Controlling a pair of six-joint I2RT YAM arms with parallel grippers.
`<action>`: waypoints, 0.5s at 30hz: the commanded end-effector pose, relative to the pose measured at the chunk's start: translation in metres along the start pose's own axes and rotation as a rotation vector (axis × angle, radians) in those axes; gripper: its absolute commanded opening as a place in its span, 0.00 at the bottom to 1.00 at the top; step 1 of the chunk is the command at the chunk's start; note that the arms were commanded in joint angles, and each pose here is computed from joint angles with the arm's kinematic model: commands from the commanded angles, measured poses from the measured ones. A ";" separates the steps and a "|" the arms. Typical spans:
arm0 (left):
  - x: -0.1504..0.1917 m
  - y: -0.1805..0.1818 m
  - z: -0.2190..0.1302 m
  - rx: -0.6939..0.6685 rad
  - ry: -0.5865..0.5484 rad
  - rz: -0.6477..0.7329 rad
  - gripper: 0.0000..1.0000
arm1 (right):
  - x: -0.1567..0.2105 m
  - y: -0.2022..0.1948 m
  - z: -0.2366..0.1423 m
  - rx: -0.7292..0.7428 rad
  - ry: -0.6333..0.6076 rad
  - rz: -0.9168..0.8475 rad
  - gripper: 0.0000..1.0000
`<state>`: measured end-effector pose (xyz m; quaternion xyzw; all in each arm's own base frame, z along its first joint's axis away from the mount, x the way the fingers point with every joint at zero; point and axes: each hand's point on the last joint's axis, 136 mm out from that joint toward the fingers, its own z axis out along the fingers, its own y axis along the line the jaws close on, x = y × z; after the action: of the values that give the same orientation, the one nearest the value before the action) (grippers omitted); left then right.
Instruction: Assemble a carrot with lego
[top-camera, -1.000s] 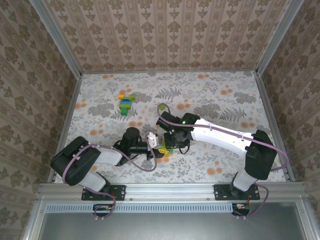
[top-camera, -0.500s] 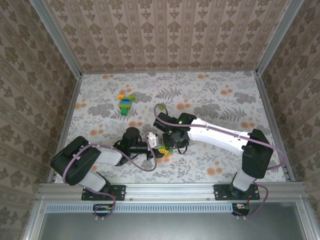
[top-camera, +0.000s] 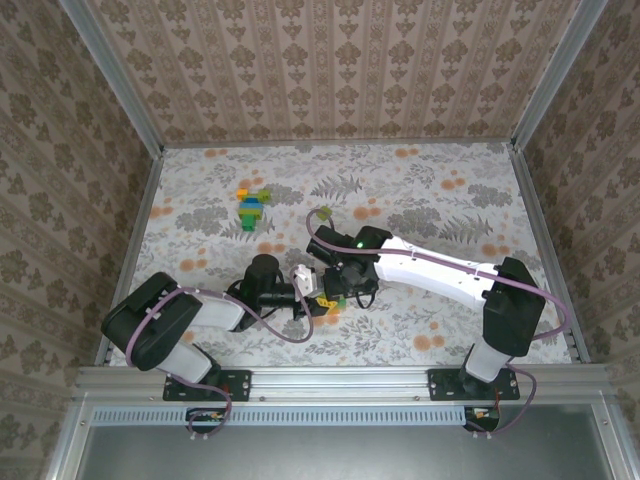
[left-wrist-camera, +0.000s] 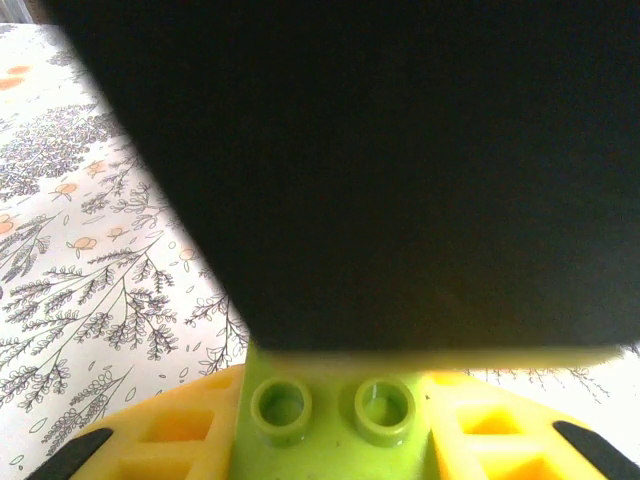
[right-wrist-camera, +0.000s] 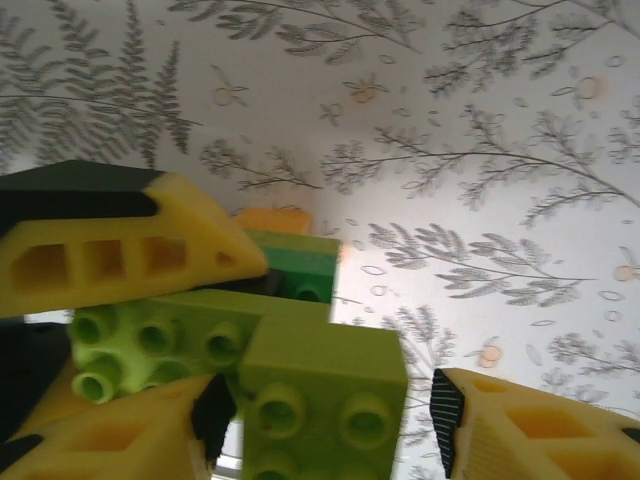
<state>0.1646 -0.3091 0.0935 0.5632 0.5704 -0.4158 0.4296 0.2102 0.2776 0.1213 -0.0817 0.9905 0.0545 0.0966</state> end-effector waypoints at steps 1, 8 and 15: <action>0.017 0.003 0.003 -0.009 0.060 -0.052 0.30 | 0.010 0.027 0.004 -0.114 0.026 -0.030 0.62; 0.016 0.003 0.003 -0.011 0.059 -0.051 0.30 | 0.007 0.027 -0.006 -0.141 -0.010 -0.022 0.64; 0.015 0.003 0.003 -0.010 0.057 -0.050 0.30 | 0.000 0.004 -0.021 -0.081 -0.065 0.013 0.65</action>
<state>0.1658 -0.3096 0.0938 0.5627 0.5714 -0.4144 0.4303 0.2067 0.2789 0.1232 -0.0814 0.9885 0.0747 0.1036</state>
